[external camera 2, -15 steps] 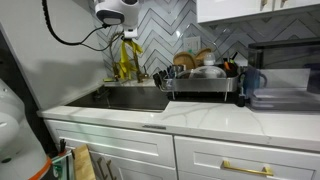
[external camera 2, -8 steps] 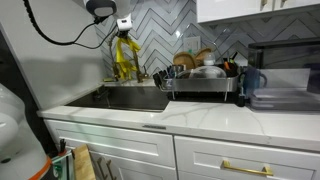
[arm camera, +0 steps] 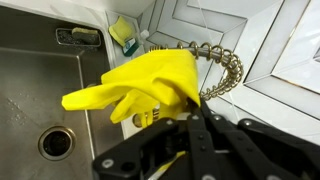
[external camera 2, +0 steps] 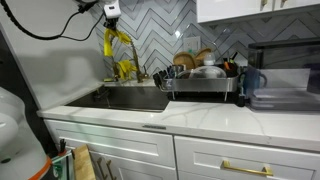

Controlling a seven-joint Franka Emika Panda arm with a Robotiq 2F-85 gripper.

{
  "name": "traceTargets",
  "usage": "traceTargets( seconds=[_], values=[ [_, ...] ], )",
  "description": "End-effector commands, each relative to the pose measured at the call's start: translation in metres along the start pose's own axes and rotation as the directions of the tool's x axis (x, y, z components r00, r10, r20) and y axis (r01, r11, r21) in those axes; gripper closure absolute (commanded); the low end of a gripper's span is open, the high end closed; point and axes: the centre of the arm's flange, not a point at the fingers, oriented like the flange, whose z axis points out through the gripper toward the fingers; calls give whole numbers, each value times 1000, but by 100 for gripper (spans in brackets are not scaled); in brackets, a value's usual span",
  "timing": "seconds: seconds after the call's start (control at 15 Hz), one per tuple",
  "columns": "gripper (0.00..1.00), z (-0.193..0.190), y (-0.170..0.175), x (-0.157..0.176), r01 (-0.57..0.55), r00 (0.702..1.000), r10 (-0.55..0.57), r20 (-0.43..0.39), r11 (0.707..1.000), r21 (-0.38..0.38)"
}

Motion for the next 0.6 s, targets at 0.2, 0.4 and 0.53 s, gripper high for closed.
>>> traceTargets(
  seconds=[0.2, 0.4, 0.53],
  values=[
    [100, -6, 1, -10, 15, 1000, -15, 13, 1000, -5],
    [100, 3, -4, -21, 11, 1000, -11, -2, 1000, 6],
    [100, 6, -8, -34, 4, 1000, -4, 7, 1000, 12]
  ],
)
